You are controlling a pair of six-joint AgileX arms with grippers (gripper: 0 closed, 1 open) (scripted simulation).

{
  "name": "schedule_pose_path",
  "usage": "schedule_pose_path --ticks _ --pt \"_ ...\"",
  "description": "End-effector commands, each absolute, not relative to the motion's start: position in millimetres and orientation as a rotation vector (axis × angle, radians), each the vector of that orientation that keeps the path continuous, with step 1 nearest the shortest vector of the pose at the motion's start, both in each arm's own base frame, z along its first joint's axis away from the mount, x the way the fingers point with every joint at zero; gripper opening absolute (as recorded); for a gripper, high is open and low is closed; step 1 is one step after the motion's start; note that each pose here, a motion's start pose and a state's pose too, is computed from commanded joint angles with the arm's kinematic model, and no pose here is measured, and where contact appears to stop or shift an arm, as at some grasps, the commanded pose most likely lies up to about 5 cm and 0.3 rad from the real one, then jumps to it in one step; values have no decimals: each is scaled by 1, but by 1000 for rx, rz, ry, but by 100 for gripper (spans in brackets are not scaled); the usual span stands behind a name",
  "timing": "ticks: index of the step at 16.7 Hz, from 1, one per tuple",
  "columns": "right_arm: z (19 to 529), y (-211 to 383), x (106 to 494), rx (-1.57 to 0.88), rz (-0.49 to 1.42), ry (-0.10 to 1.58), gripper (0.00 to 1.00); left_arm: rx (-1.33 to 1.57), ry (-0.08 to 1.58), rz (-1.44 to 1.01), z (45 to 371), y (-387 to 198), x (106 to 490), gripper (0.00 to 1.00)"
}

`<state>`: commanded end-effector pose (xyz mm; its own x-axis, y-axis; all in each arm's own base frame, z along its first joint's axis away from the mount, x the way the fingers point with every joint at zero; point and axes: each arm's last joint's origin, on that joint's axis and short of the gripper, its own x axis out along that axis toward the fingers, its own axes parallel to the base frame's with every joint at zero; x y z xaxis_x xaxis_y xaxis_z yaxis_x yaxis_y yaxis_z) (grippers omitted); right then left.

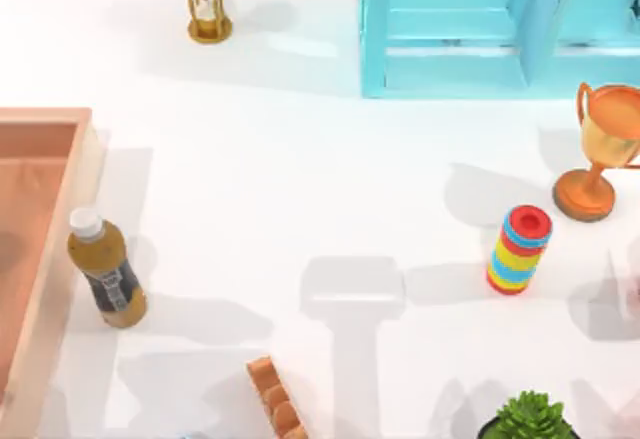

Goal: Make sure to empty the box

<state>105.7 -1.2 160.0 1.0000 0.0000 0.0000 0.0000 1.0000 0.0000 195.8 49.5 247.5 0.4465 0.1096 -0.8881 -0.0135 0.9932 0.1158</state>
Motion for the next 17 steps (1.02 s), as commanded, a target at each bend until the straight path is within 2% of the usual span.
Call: schedule_pose_path --ticks 3,7,10,17 --pt "160 -1 106 0 0 0 100 69 1327 45 248 69 226 100" --pt "160 -1 106 0 0 0 100 30 1515 2 243 91 253 100" --pt "160 -1 106 0 0 0 100 15 1568 -13 241 99 261 100" --pt "160 -1 106 0 0 0 100 16 1570 -15 237 98 262 100"
